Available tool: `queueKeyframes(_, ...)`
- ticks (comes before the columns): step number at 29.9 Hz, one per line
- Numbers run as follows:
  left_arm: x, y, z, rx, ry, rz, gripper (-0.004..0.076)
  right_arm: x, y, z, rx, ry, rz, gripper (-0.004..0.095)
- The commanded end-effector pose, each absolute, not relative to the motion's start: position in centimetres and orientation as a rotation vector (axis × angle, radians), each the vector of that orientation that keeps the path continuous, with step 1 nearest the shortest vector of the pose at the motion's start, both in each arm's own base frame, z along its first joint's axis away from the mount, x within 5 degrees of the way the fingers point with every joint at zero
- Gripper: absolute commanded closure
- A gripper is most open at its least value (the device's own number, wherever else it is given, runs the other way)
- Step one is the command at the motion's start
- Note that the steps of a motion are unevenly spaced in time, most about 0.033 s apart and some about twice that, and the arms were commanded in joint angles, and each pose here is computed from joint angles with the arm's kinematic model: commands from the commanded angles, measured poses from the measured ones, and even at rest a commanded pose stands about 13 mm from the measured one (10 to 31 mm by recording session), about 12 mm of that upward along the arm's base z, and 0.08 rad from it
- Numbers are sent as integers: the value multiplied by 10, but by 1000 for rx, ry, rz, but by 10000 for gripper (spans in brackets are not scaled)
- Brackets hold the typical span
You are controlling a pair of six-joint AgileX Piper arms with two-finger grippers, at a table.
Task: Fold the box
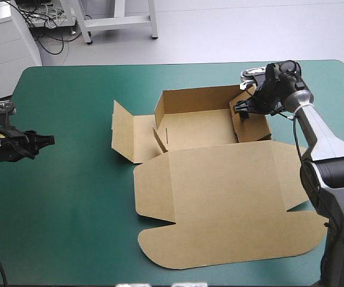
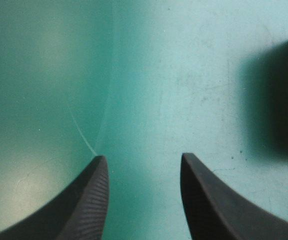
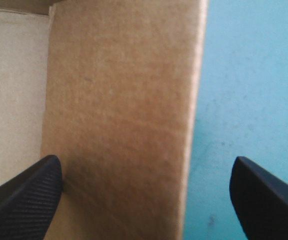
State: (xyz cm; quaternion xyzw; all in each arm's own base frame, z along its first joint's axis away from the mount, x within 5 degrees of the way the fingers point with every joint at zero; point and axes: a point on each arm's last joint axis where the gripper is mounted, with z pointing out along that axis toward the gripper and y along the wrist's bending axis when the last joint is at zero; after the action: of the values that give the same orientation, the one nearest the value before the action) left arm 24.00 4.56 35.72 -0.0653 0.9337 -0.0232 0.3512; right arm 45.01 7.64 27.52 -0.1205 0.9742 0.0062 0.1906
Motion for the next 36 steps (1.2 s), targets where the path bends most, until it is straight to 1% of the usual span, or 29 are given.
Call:
queueKeyframes(1, 239, 44, 373, -166, 2327, -68, 401, 451, 75, 299, -313, 2625, 36, 153)
queueKeyframes(2, 239, 44, 373, -166, 2327, -68, 401, 452, 75, 296, -313, 2632, 38, 190)
queueKeyframes(4, 239, 44, 373, -163, 2328, -66, 401, 454, 75, 291, -318, 2647, 28, 313)
queueKeyframes(10, 239, 43, 373, -162, 2332, -67, 401, 455, 75, 279, -341, 2699, 22, 802)
queueKeyframes(12, 239, 43, 373, -162, 2332, -67, 400, 454, 75, 278, -345, 2718, 20, 935)
queueKeyframes(13, 239, 43, 373, -163, 2331, -70, 401, 454, 74, 278, -348, 2723, 12, 921)
queueKeyframes(16, 239, 43, 373, -165, 2330, -76, 401, 453, 72, 278, -341, 2730, -13, 922)
queueKeyframes(19, 239, 43, 373, -162, 2330, -75, 401, 452, 72, 282, -328, 2726, -12, 922)
queueKeyframes(31, 239, 42, 373, -165, 2326, -84, 401, 444, 71, 326, -282, 2643, 15, 930)
queueKeyframes(36, 239, 42, 373, -165, 2326, -84, 401, 442, 71, 333, -278, 2626, 20, 930)
